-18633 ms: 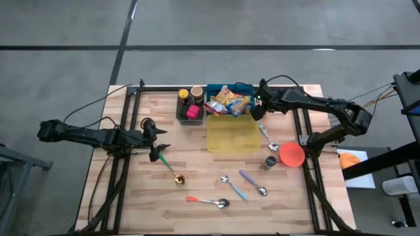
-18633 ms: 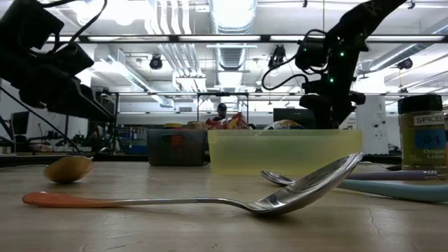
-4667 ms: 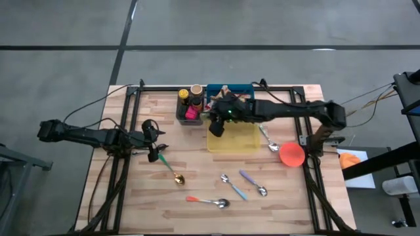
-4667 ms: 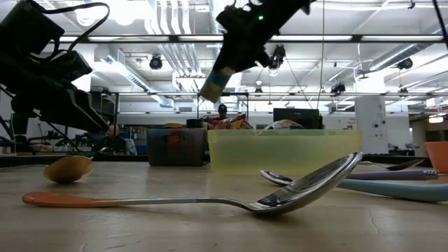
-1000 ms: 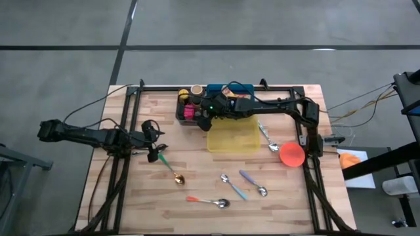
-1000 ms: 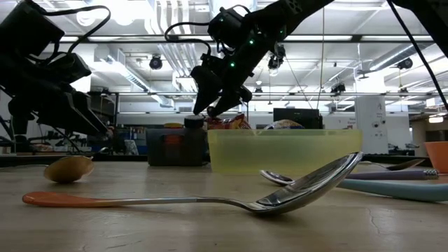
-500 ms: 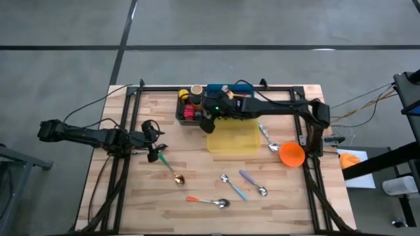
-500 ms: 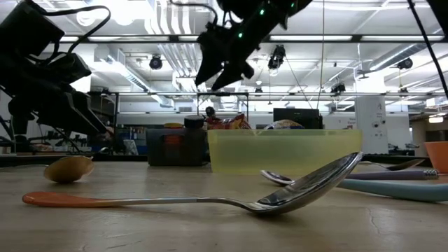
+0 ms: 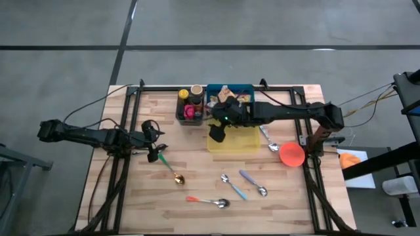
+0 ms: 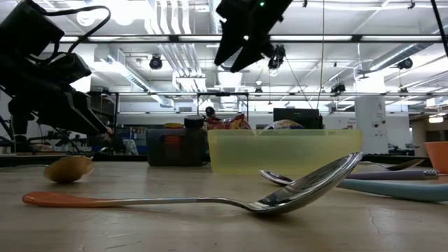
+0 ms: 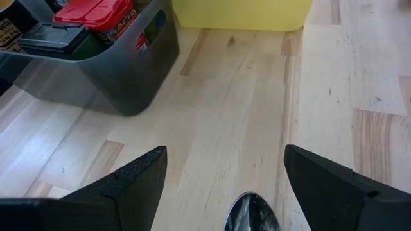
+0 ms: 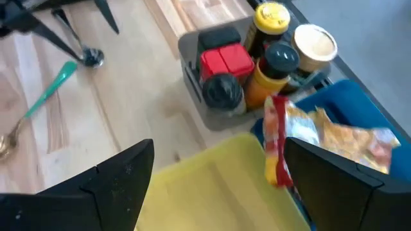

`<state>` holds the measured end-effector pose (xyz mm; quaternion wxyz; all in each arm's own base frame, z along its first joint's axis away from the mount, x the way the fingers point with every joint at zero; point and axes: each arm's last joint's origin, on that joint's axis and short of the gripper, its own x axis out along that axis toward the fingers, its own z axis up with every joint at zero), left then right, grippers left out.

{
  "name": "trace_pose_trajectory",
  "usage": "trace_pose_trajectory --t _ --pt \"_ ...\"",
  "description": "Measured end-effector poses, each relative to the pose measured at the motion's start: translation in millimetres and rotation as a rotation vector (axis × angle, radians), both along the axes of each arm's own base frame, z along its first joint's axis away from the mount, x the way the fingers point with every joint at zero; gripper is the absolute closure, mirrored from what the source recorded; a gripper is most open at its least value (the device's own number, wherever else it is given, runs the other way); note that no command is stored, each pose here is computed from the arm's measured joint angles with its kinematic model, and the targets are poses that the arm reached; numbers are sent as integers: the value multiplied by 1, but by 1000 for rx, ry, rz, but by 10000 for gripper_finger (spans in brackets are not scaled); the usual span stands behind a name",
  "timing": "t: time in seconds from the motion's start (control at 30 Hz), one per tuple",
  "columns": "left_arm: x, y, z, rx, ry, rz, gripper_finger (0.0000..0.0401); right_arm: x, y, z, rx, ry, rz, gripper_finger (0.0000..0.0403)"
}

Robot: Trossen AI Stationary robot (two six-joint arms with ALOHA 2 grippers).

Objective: Pick & Place Food Item
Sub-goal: Put the green patterned spoon into the yellow bin

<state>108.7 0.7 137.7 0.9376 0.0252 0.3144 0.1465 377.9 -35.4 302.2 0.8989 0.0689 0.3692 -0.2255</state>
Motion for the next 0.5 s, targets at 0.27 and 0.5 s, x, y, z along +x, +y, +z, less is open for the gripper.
trace_pose_trajectory --t 0.27,0.5 --pt "0 0 0 0 0 0 84 -25 34 5 -38 23 -62 58" --pt "0 0 0 0 0 0 84 -67 57 1 6 -6 -97 58"
